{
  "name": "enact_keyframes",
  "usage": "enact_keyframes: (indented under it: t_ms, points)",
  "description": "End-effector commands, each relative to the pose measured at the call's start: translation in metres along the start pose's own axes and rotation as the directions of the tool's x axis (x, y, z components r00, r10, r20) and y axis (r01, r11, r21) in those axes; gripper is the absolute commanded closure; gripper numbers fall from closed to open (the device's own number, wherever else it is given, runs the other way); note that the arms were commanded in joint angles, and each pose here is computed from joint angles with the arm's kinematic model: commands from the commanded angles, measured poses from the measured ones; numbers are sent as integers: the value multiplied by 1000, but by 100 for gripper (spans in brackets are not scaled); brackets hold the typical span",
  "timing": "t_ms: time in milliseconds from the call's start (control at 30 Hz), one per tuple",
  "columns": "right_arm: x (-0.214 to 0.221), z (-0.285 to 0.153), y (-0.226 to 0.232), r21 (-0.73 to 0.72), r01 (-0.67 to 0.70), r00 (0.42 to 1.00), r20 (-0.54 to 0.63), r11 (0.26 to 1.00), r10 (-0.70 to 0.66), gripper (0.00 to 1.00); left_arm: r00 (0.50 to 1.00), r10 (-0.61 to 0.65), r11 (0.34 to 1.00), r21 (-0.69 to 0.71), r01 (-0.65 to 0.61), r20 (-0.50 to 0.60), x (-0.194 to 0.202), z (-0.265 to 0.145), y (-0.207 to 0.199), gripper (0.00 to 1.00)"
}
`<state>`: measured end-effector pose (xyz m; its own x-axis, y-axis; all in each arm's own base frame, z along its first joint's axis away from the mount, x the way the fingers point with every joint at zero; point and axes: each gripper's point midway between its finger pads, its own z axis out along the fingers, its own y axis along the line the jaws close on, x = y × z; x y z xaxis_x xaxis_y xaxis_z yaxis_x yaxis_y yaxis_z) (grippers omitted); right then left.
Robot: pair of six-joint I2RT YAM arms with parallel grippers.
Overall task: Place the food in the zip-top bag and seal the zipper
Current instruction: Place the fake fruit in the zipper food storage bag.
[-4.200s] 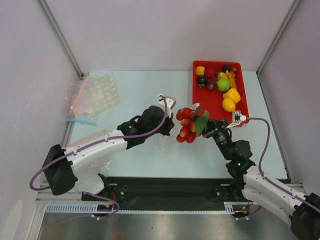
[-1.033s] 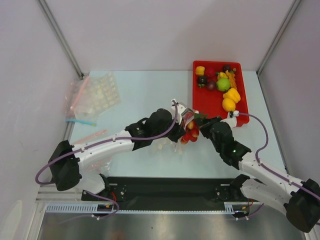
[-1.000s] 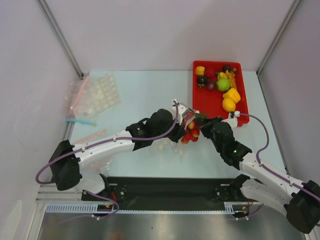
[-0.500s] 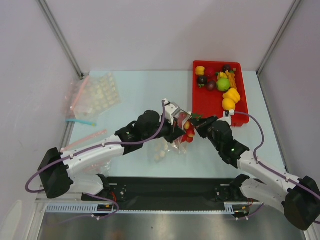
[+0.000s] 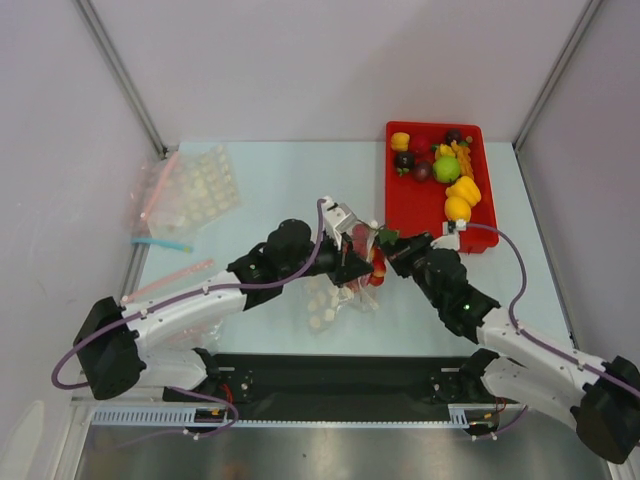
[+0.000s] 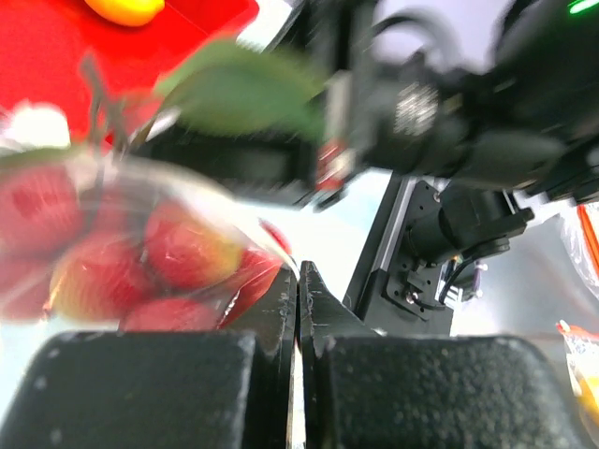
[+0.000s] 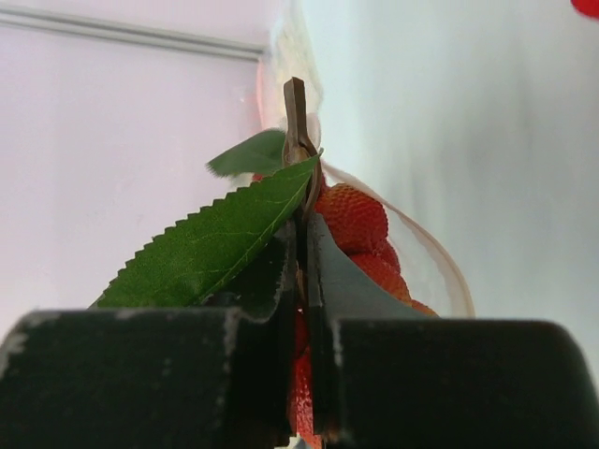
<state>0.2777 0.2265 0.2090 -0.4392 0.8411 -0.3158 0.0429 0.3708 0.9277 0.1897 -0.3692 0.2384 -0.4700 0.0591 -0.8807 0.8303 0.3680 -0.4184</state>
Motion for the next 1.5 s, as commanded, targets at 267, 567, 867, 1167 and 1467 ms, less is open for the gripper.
enact_keyframes:
  t_ms: [267,567,867,1167,1467]
  points:
    - [-22,-11,30,-93,-84,996,-12,992,83,100,991,130,991,14,-131,21,-19,9,-11,100]
    - [41,8,39,-130,-22,965,-263,991,-13,100,986,133,990,29,-136,101,-30,-3,-15,100]
    - [57,8,43,-157,14,960,-273,988,-57,100,981,87,996,9,-90,171,-37,-15,3,100]
    - [53,-19,72,-283,-34,952,-302,959,-55,100,969,118,989,-108,-97,216,-39,-21,26,100]
    - [72,-30,82,-324,-48,922,-378,945,-83,100,922,241,968,-146,-205,303,-49,-26,31,100]
